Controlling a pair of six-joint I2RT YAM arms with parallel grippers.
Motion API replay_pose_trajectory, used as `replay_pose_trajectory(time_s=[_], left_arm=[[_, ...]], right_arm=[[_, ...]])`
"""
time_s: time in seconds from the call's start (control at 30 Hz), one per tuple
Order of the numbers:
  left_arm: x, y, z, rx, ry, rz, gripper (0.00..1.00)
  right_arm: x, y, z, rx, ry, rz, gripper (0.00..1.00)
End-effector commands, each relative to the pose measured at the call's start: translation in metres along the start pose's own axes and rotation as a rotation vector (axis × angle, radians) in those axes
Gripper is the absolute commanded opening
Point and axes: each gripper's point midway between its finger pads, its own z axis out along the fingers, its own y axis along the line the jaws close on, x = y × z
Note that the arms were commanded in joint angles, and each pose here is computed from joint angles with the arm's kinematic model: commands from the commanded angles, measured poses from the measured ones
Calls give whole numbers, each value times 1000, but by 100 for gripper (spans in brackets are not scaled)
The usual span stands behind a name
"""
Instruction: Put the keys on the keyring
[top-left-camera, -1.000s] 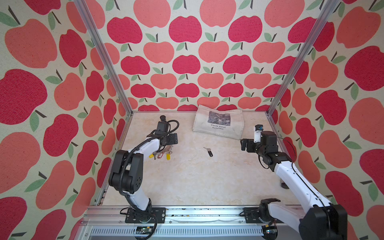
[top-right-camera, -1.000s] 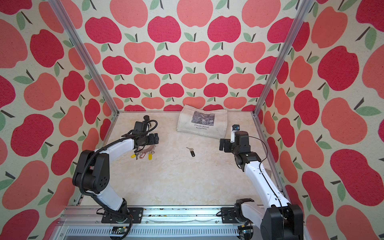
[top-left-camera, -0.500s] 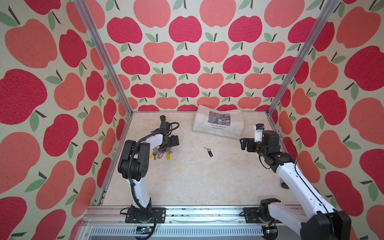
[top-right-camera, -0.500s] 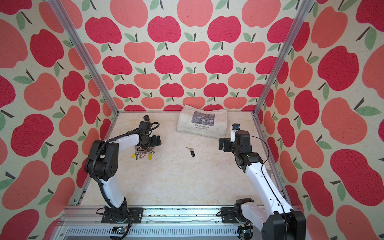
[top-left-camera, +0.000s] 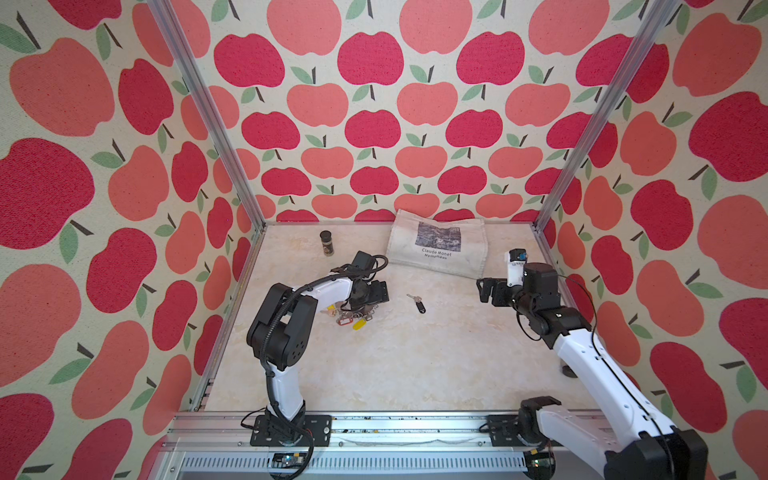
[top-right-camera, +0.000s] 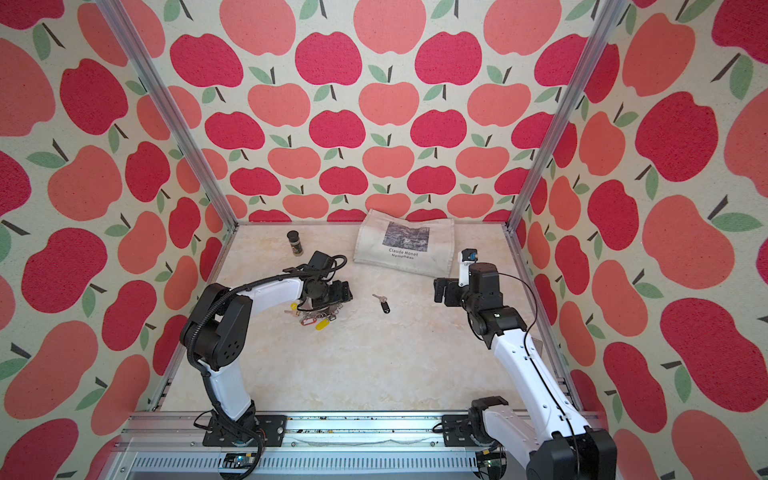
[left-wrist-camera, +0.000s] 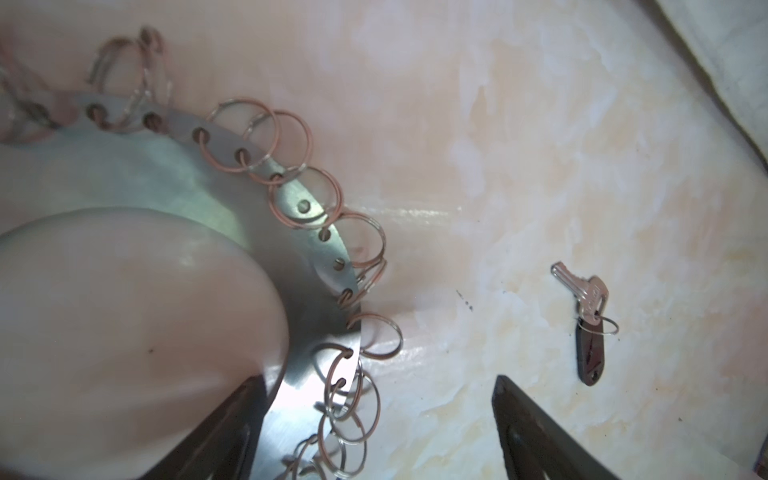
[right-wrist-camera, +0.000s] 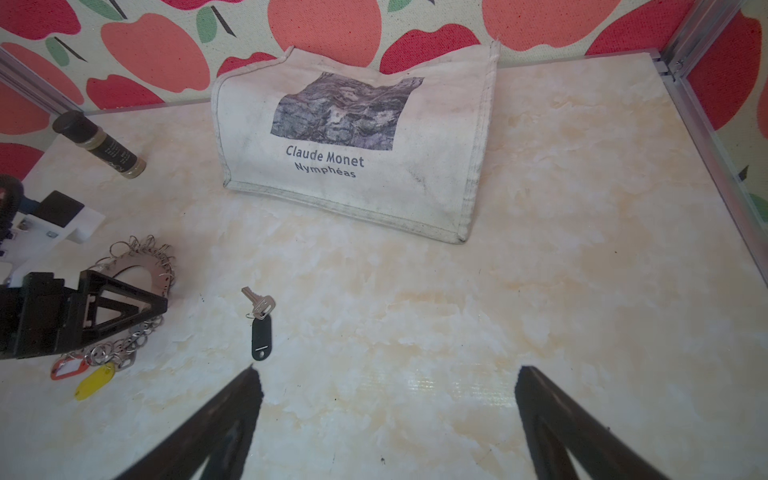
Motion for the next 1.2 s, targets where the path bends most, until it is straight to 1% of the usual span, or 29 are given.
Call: replay_pose_trajectory(time_s=[0.0,0.1,0.23,0.37,0.47,0.57,0.67,0.77,1.17], left_arm=[[47,6,13,-38,154,-96,86],[35,-3,3,-56,114,-51,85],[24,-7,-27,-122,46,48,84],[34,-13,-46,-148,30,106,79],[47,-18,-50,-167,44,125,75],[57,-18,-49,-190,57,115,68],[63,-11,-43,-212,62,79,62],[64,-12,-38,-204,59,53,58],[66,-11,-18,-204,89,22,56]], right_arm=[[12,7,1,-21,30,9,99],[14,16,6,-41,44,-2,99],[16,28,9,-64,57,-33,99],[19,37,12,-77,64,-57,99],[20,40,13,-80,66,-64,99],[21,43,12,-85,62,-71,99],[21,43,12,-86,59,-74,99],[20,44,10,-86,55,-80,99],[21,38,4,-62,40,-93,99]])
